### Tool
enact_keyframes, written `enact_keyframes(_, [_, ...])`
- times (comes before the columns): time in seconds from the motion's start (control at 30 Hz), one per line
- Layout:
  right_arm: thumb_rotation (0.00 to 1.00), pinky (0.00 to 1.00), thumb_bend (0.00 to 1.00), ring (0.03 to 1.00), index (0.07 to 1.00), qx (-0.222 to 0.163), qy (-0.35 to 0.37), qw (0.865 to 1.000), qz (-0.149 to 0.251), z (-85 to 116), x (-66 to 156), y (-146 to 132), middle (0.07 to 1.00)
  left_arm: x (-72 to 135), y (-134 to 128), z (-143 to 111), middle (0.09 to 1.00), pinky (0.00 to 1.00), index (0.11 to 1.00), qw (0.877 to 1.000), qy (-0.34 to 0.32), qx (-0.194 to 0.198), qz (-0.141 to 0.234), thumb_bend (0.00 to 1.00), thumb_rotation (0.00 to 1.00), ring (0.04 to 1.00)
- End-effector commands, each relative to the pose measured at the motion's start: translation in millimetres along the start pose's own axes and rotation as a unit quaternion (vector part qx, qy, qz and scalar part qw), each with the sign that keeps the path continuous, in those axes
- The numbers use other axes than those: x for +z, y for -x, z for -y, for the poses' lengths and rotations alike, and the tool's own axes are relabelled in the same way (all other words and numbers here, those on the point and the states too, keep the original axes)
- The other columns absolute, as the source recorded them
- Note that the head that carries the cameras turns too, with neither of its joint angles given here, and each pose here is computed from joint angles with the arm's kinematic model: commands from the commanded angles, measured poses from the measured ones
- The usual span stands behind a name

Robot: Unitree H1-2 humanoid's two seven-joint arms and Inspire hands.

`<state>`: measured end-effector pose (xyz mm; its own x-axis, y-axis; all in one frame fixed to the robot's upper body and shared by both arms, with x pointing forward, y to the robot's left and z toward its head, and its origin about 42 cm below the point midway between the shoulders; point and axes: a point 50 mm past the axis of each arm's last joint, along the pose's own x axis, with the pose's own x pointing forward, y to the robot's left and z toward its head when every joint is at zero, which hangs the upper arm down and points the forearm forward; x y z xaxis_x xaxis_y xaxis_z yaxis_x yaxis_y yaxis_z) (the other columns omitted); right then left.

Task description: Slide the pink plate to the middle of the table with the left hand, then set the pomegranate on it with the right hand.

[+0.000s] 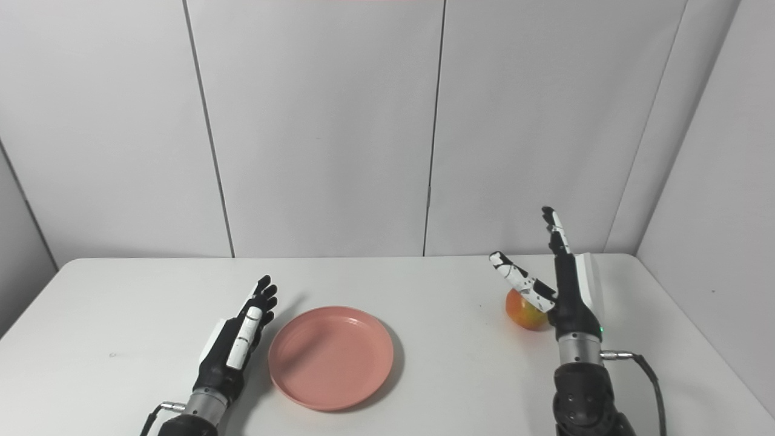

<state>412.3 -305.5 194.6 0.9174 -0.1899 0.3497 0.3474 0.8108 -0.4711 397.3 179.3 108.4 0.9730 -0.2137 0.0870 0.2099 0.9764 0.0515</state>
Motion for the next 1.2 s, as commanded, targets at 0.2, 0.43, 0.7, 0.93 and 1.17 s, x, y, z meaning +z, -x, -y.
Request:
enact_keyframes(0.2, [0.45,0.82,0.77,0.892,0.91,-0.026,0.046,0.999,0.004,15.2,11.3,-26.0,0.911,-7.8,3.8,-8.6,0.989,0.99,0.983,1.0,0.008,0.0,-0.009,0.63,1.0,0.988])
enact_keyframes(0.43, [0.41,0.78,0.8,0.869,0.897,-0.006,0.089,0.996,-0.027,11.6,-4.6,-29.6,0.901,-7.4,4.6,-9.0,0.991,0.99,0.985,1.0,0.014,-0.001,-0.012,0.62,1.0,0.991])
enact_keyframes(0.7, [0.35,0.76,0.85,0.866,0.888,0.03,0.103,0.991,-0.079,7.3,-17.9,-30.3,0.899,-7.0,6.0,-8.8,0.99,0.98,0.984,1.0,0.02,0.001,-0.011,0.61,1.0,0.988])
enact_keyframes(0.93, [0.29,0.76,0.87,0.867,0.888,0.048,0.11,0.988,-0.1,4.3,-24.8,-28.1,0.905,-5.9,6.9,-8.8,0.988,0.98,0.983,1.0,0.019,0.001,-0.012,0.61,1.0,0.986])
enact_keyframes(1.17, [0.24,0.72,0.85,0.85,0.881,0.052,0.12,0.985,-0.111,-0.2,-31.1,-25.4,0.901,-6.0,7.6,-8.5,0.988,0.98,0.983,1.0,0.024,0.0,-0.009,0.6,1.0,0.982])
